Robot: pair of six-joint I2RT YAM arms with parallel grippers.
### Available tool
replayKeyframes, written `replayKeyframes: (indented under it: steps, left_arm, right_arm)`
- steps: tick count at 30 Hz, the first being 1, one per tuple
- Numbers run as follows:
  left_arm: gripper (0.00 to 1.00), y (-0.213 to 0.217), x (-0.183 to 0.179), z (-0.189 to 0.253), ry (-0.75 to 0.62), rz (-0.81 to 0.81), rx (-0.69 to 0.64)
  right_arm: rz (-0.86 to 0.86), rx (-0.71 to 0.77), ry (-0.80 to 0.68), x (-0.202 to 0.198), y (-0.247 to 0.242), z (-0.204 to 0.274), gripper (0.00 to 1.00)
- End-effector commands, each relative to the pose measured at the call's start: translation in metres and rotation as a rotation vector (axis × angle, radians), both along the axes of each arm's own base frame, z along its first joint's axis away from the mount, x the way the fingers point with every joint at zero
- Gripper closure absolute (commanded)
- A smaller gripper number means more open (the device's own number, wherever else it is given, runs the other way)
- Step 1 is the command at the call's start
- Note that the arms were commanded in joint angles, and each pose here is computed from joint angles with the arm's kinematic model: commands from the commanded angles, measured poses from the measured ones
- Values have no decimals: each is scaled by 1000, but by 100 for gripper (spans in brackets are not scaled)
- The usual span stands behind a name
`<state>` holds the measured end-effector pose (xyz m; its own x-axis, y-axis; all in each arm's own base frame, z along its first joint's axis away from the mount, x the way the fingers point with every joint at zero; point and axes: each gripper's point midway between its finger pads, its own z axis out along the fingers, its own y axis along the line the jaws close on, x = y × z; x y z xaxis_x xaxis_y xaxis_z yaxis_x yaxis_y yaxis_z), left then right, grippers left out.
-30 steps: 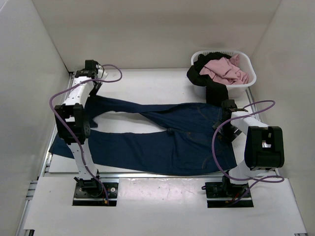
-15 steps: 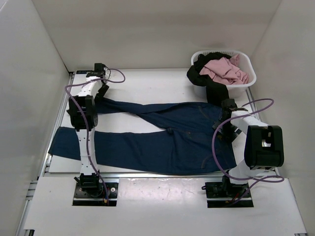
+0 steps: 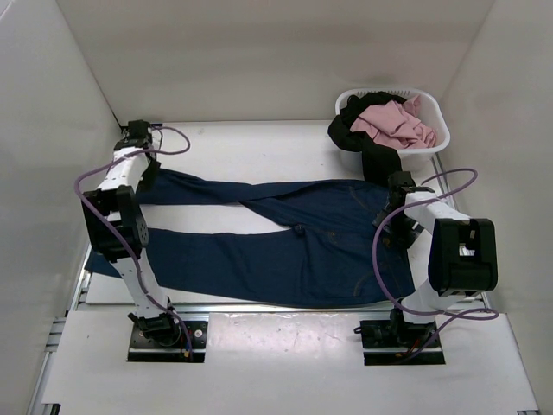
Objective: Fold and stack the trousers
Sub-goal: Flatten the trousers out
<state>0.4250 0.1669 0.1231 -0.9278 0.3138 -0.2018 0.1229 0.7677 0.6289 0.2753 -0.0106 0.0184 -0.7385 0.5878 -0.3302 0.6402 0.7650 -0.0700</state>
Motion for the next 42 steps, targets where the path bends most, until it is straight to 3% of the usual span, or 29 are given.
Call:
replayKeyframes:
  steps: [1, 4, 8, 13, 17, 24, 27, 31, 32, 37, 39, 42]
  left_arm:
    - [13, 9, -27, -30, 73, 43, -44]
    - [12, 35, -36, -51, 116, 126, -51]
    - [7, 51, -17, -47, 19, 198, -106]
    - [1, 52, -16, -81, 97, 191, -116]
    - [0, 44, -7, -106, 120, 126, -176]
    - [0, 42, 11, -119, 91, 106, -187]
    - [20, 39, 13, -133, 117, 79, -211]
    - [54, 22, 4, -156, 175, 8, -296]
    - [86, 19, 2, -159, 181, 3, -310]
    - [86, 18, -7, -163, 193, 7, -333]
    - [86, 17, -1, -147, 131, 12, -367]
    - [86, 3, -5, -126, 73, 22, -499]
  right_arm:
    - [43, -36, 16, 4, -3, 12, 18]
    - [46, -56, -20, 16, -6, 27, 18]
    - [89, -109, -114, 34, -11, 63, 18]
    - [246, -112, -238, 70, 17, 107, 18]
    - [349, -49, -244, 97, 53, 108, 15]
    - [335, 34, -265, 120, 78, 99, 15]
    - [335, 34, -265, 120, 78, 99, 15]
    - [346, 16, -276, 127, 76, 103, 15]
    - [343, 7, -273, 126, 75, 105, 15]
    - [349, 0, -267, 127, 77, 106, 14]
    - [349, 0, -278, 130, 77, 109, 14]
    - [349, 0, -269, 130, 78, 108, 14]
